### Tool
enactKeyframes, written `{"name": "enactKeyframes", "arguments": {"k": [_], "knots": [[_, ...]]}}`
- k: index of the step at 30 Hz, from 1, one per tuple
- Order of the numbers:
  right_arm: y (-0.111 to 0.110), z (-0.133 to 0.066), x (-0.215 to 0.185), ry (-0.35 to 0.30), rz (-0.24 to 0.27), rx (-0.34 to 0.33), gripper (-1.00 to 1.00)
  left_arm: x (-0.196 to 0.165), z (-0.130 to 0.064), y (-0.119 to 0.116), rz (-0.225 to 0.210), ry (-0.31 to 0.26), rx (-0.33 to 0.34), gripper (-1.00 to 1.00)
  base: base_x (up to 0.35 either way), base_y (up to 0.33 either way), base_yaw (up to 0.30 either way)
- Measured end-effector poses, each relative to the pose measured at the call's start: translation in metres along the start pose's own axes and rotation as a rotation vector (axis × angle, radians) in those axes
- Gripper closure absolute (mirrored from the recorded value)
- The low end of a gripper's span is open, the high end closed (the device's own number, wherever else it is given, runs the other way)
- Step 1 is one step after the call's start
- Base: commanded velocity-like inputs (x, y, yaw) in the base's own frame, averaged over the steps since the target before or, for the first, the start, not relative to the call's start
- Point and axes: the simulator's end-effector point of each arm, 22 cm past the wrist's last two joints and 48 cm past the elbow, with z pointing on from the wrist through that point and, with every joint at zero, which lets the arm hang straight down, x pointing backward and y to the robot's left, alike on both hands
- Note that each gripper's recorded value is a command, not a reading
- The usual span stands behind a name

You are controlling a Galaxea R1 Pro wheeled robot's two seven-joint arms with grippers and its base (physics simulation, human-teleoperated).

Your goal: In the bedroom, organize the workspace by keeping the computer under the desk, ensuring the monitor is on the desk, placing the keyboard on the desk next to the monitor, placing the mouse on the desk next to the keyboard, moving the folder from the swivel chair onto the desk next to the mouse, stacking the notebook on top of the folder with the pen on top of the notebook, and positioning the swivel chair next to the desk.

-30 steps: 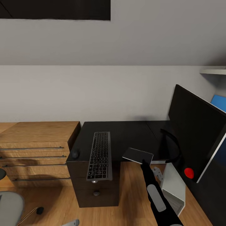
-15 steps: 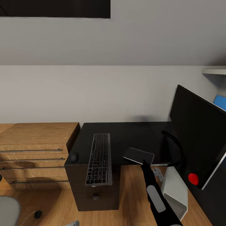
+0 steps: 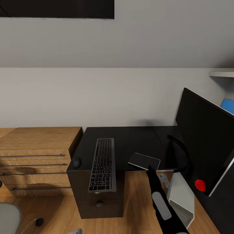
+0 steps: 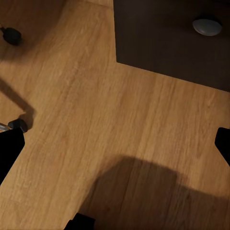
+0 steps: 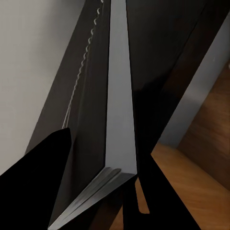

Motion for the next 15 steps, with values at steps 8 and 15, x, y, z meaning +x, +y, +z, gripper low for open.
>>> {"name": "enactKeyframes", "arguments": {"k": [8,15], "knots": [[0.0000,0.0000,0.0000,0.000,0.000,0.000,1.00,0.0000,0.0000,0.0000,0.000,0.000,0.000,-1.00,0.000,0.000,0.000],[0.0001,0.0000,0.0000,0.000,-0.001,0.000,1.00,0.0000,0.0000,0.0000,0.000,0.000,0.000,-1.00,0.000,0.000,0.000]]}}
